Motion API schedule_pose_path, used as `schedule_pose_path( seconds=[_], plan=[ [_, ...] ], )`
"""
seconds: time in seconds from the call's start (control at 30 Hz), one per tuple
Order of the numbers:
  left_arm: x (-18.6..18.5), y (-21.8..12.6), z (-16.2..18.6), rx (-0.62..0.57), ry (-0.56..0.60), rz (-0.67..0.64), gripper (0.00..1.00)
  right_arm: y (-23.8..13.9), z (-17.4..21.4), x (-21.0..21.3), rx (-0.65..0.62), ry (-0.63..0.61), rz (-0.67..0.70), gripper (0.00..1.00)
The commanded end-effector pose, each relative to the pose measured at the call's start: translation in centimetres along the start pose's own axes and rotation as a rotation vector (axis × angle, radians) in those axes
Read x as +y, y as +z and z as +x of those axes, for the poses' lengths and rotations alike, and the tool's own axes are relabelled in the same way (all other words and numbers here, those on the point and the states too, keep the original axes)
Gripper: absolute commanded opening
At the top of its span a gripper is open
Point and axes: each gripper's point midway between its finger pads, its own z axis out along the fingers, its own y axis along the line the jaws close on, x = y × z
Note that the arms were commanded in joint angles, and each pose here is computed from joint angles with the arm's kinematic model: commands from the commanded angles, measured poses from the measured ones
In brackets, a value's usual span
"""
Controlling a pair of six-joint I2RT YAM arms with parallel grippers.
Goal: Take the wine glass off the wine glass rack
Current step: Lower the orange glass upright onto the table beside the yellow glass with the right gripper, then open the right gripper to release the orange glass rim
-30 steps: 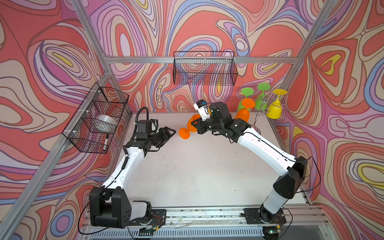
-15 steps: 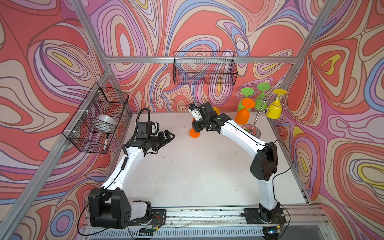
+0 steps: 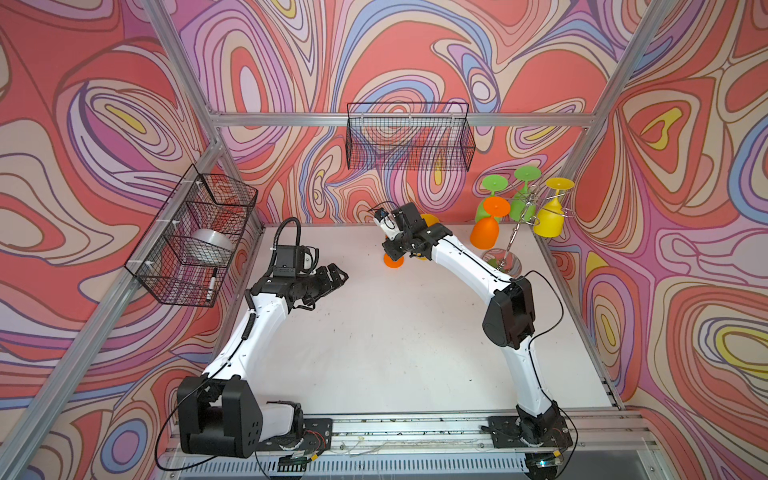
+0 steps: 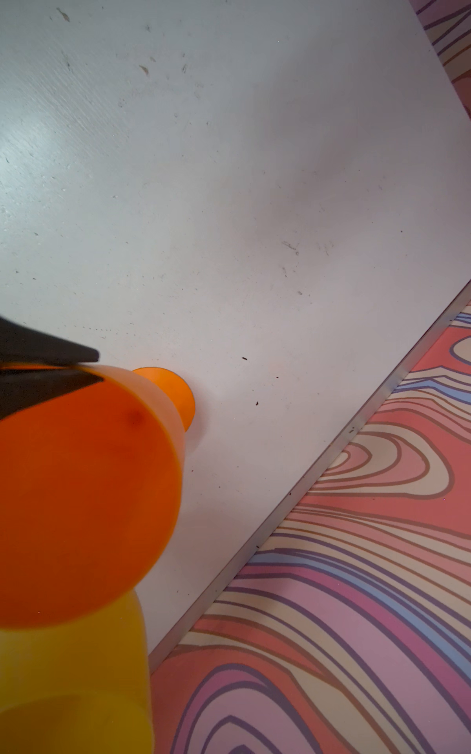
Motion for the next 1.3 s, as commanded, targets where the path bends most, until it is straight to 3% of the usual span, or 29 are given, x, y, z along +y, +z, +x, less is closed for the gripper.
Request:
schedule_pose_path(
  seconds=[0.0, 0.5, 0.73, 1.27],
  plan=[
    [0.8, 0.0, 0.2, 0.010, -0.007, -0.033, 0.89, 0.8, -0.2, -1.5, -0.006, -0.028, 0.031, 0.00],
    [-0.3, 0.7, -1.2, 0.026, -0.030, -0.015, 0.88, 2.2, -0.3, -3.8, -0.017, -0.039, 0.042, 0.00],
    [-0.5, 0.5, -1.4, 0.022, -0.033, -0.013, 0.88, 2.0, -1.2, -3.8, -0.043, -0.056, 0.040, 0.28],
    [-1.0, -0.6, -1.6, -0.009, 0.007, -0.005, 0.90, -3.3, -5.2, -2.8, -0.197, -0.102, 0.060, 0.58]
  ],
)
